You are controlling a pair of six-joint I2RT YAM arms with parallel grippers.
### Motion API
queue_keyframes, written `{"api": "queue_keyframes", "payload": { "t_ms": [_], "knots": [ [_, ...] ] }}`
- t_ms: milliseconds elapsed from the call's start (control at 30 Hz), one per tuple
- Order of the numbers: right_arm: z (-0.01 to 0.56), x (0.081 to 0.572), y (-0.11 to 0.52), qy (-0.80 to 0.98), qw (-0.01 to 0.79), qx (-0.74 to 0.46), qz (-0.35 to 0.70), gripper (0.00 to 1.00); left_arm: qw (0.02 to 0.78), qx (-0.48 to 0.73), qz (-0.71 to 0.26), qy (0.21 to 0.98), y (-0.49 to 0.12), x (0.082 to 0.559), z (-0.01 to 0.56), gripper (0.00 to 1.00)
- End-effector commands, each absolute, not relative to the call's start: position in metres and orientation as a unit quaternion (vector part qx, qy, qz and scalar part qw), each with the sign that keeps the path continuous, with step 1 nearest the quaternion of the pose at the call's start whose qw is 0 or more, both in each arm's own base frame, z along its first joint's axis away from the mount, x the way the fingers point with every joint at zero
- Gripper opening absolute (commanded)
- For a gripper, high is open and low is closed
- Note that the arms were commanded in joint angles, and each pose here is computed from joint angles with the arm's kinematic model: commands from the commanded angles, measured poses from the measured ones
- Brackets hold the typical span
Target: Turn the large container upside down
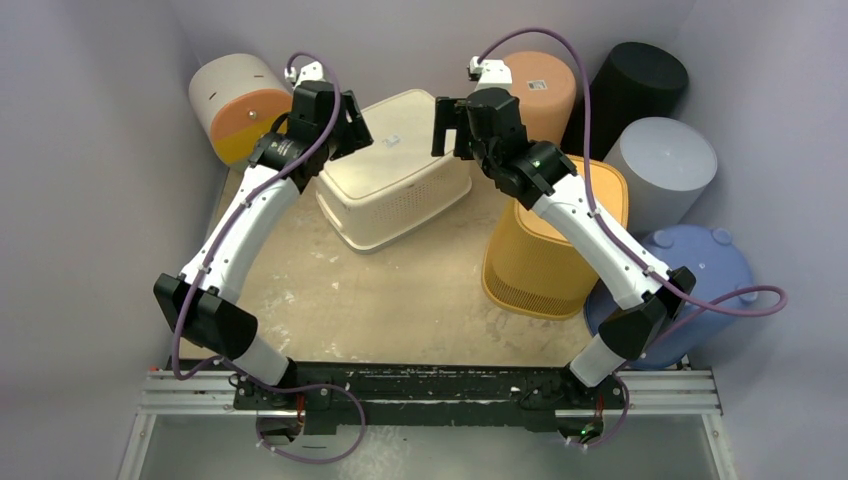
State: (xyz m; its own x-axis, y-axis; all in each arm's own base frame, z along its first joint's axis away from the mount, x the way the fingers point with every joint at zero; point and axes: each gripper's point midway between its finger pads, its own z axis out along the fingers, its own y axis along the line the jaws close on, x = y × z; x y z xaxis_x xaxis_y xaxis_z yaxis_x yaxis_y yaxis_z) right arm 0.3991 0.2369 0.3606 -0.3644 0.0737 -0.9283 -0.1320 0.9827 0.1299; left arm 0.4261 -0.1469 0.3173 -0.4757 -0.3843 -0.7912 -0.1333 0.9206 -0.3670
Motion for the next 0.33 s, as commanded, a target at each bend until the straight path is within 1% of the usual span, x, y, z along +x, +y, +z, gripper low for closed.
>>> {"api": "queue_keyframes", "payload": {
  "t_ms": [0, 300],
  "knots": [
    [0.3862, 0.3965, 0.2328, 0.801, 0.588, 0.001, 0.107, 1.0, 0.516, -0.14, -0.138, 0.834, -0.1453, 0.4221, 0.3402, 0.68],
    [0.3834, 0.397, 0.2262, 0.801, 0.592, 0.007, 0.091, 1.0, 0.517, -0.136, -0.138, 0.834, -0.1453, 0.4201, 0.3431, 0.68]
  ]
}}
